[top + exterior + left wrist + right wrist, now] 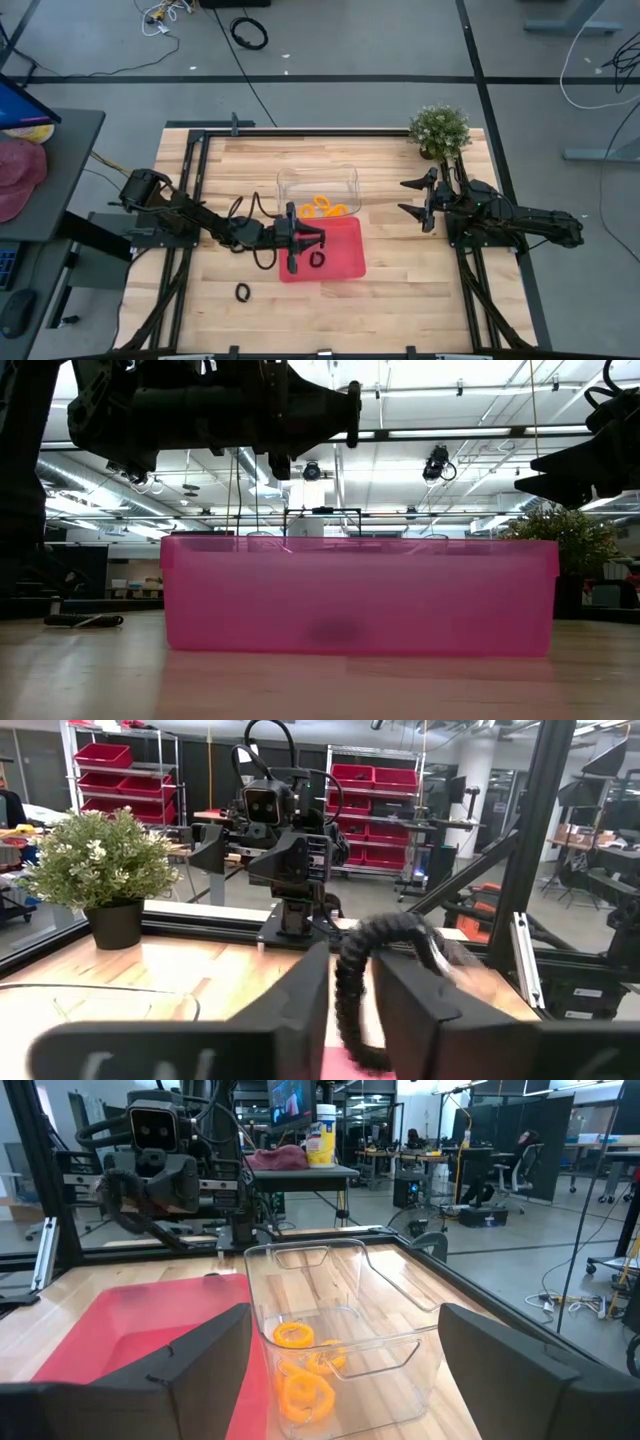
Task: Sort spring keychains
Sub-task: Put the black spring keychain into the red bin
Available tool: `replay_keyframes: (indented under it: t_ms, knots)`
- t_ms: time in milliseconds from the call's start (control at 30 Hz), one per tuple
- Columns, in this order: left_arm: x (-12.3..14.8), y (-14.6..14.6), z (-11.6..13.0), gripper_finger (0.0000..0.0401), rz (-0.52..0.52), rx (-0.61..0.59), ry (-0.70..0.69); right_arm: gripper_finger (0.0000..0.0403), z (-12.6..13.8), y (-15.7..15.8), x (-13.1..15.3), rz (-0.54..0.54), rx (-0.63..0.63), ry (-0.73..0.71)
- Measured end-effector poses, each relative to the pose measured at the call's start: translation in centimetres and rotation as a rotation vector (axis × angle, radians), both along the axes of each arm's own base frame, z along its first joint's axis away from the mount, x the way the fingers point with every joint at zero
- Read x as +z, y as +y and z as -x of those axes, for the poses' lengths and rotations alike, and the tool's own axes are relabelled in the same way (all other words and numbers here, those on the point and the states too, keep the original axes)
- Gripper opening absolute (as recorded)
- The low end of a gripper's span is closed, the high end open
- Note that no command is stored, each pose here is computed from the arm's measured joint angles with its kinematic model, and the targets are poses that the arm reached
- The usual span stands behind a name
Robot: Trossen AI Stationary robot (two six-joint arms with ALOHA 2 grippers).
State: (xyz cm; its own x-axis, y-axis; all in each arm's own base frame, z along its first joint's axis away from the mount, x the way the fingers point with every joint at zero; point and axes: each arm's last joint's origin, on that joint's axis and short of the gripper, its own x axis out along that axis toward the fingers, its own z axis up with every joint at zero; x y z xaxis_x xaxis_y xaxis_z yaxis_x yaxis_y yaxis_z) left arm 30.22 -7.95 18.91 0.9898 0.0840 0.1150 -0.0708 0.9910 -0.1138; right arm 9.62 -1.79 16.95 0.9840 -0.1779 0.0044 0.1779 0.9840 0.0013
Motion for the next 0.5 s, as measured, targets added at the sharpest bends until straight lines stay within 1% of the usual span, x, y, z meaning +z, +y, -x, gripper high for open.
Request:
replay_keyframes:
  t_ms: [267, 400, 500]
  knots:
    - [-0.01, 0.00, 0.00, 0.0174, 0.016, -0.002, -0.001, 0.0324, 0.00, 0.00, 0.00, 0.000, 0.000, 0.000]
    - [-0.01, 0.00, 0.00, 0.0199, 0.017, -0.002, -0.001, 0.0324, 0.00, 0.00, 0.00, 0.000, 0.000, 0.000]
    - [-0.03, 0.00, -0.01, 0.0209, 0.016, -0.002, -0.001, 0.0324, 0.00, 0.00, 0.00, 0.000, 0.000, 0.000]
